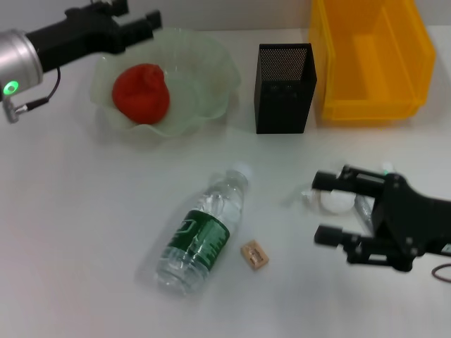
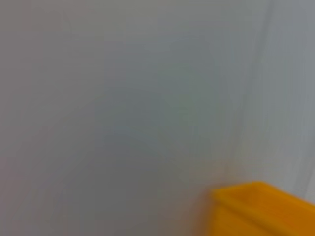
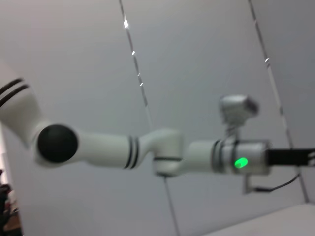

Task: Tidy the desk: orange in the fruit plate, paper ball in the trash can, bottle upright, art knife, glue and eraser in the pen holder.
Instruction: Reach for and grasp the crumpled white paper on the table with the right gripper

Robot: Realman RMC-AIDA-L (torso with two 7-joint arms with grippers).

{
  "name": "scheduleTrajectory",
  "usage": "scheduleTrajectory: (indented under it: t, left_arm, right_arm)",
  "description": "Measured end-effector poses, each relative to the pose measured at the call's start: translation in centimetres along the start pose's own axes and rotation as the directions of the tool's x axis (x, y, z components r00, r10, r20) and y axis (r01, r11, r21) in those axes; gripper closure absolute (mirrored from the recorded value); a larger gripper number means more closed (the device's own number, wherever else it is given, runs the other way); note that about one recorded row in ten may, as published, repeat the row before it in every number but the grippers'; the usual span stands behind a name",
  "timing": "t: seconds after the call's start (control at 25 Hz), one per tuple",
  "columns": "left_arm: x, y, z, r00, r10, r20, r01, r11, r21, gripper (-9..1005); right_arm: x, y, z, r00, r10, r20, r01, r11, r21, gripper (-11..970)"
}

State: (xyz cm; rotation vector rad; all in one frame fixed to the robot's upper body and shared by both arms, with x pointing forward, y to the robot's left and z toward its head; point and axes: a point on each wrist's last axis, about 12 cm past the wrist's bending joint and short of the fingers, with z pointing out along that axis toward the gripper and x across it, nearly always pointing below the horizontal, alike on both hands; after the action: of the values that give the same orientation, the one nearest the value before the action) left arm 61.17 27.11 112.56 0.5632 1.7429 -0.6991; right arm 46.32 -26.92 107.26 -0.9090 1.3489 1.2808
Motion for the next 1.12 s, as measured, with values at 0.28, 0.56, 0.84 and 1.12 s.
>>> scheduleTrajectory:
  t: [0.28,0.56,0.84,1.12]
  left_arm:
    - [1.6,-2.2,-5.9,0.99,0.096,-0.099,-0.062,0.951,0.303,174]
    - [2.9,-3.3,-8.9,0.988,0.12,-0.1,-0.068,0.906,0.418,162]
    - [3.9,-3.3,-8.8,0.989,0.109,-0.104,-0.058,0.913,0.405,162]
    - [4.4,-3.4,-8.6,0.986,0.113,-0.123,-0.054,0.912,0.407,163]
  right_arm:
    - [-2.6,-1.1,-4.4,0.998,0.07,-0.008,-0.068,0.982,0.174,213]
    - [-11.9,-2.6,-7.5,0.846,0.318,-0.427,-0.129,0.901,0.414,213]
    - [-18.5,-2.2,-3.1,0.589,0.435,-0.681,0.125,0.784,0.608,214]
    - [-18.3,-2.9,0.9,0.498,0.419,-0.759,0.198,0.797,0.57,214]
